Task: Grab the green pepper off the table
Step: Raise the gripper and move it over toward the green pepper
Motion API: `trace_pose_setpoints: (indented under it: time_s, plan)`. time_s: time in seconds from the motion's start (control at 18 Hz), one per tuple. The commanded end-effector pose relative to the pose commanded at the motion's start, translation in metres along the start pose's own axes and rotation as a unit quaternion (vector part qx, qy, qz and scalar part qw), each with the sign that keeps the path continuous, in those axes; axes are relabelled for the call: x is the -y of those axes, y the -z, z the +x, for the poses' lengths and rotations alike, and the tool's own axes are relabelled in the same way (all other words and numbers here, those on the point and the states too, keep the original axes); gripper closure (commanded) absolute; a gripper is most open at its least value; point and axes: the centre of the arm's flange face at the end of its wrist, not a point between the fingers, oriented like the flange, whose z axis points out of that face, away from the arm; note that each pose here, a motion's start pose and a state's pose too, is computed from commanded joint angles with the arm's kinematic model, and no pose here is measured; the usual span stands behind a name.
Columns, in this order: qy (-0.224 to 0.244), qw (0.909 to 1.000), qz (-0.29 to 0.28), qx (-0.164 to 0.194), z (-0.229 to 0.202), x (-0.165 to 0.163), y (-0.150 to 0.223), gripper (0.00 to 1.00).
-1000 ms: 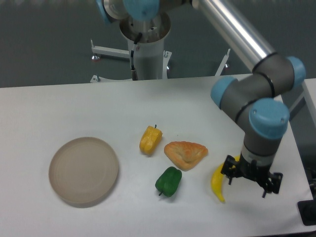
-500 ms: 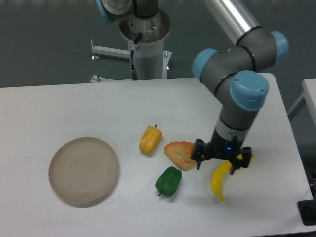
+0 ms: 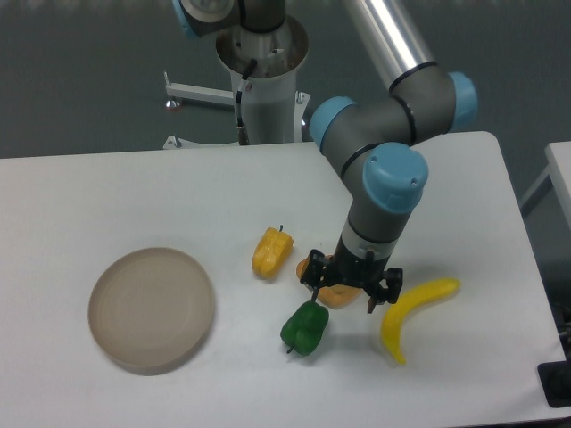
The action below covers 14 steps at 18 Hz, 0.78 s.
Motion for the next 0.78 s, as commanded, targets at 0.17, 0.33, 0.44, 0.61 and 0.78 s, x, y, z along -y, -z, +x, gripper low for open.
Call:
trace_pose_setpoints:
  time_s: [0.17,0.33,0.44,0.61,0.78]
  plan:
    - [-0.045,0.9989,-0.016,0.007,0.011,0.003,-0.012,0.0]
    - [-0.05,0.9986,-0.018,0.004,0.013,0.003,-0.017,0.0]
    - [-0.059,0.9981,-0.021,0.002,0.016,0.004,-0.022,0.0]
    - [-0.064,0.9977,-0.022,0.001,0.016,0.005,-0.033,0.0]
    - [-0.071,0.9972,-0.024,-0.001,0.027,0.008,-0.043,0.0]
